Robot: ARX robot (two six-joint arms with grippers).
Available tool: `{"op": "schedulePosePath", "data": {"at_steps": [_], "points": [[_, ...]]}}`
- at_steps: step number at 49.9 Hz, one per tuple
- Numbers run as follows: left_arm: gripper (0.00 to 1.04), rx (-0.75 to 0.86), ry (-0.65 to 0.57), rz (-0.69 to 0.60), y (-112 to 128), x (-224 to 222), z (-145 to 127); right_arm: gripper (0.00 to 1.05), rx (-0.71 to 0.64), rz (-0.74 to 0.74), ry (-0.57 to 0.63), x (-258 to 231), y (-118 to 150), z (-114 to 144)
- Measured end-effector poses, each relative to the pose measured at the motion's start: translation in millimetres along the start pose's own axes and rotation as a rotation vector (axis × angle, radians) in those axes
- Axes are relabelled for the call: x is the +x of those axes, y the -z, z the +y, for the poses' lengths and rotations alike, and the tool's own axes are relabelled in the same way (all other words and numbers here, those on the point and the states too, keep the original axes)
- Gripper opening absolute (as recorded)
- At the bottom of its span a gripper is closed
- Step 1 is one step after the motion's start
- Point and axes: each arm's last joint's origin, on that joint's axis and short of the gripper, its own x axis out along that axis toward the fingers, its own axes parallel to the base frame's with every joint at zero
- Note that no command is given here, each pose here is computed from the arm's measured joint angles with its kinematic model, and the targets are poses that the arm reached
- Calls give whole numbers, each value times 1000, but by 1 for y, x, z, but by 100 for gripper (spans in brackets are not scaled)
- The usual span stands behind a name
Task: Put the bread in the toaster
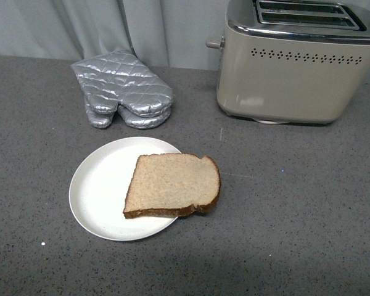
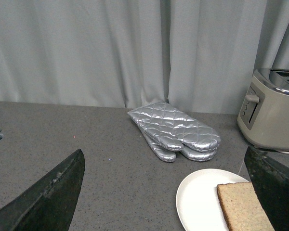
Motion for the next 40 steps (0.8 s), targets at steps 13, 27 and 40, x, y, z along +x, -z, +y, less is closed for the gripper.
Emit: {"op": "schedulePosePath", "data": {"at_steps": [13, 27, 40], "points": [[98, 0, 0, 0, 0, 0, 0, 95, 0, 0, 0, 0, 0, 0], [98, 0, 0, 0, 0, 0, 0, 95, 0, 0, 0, 0, 0, 0], [98, 0, 0, 0, 0, 0, 0, 95, 0, 0, 0, 0, 0, 0]]}}
